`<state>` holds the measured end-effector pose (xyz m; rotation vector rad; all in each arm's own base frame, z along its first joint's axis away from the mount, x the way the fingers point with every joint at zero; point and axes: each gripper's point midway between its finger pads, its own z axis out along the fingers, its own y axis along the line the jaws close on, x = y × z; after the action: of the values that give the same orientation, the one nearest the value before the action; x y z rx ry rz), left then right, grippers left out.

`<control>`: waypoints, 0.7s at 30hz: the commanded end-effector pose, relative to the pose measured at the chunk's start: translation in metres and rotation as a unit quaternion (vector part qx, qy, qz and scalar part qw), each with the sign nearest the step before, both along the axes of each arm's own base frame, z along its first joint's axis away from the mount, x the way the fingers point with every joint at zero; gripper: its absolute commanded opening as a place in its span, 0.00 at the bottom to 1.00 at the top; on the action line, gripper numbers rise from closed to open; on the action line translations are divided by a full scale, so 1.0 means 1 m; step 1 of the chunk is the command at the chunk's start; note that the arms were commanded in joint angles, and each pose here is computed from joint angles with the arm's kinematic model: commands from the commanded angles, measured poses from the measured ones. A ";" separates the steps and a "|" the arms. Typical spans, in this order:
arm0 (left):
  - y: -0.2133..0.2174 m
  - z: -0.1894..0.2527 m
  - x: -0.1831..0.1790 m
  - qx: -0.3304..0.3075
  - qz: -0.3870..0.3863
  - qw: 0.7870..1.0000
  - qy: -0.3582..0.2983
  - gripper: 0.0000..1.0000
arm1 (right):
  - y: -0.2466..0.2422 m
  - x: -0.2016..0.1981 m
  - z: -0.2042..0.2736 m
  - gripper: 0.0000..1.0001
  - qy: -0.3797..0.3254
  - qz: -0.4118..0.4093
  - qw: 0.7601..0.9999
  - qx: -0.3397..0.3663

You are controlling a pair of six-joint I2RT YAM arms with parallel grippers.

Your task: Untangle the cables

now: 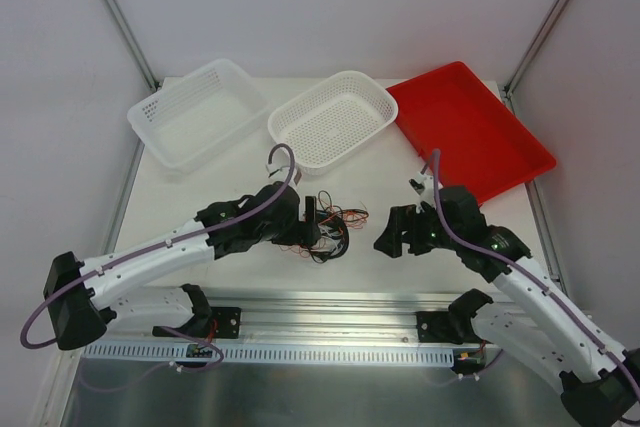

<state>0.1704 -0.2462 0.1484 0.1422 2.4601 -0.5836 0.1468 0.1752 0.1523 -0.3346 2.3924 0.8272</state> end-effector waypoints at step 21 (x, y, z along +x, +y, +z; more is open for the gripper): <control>-0.051 -0.005 0.015 -0.080 0.196 0.975 0.064 0.59 | -0.005 0.053 0.016 0.86 -0.097 -0.121 0.988 -0.018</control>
<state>0.1643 -0.2897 0.1286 -0.1800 2.5638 -0.6030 0.1907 0.1672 0.1604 -0.1390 2.2679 0.6076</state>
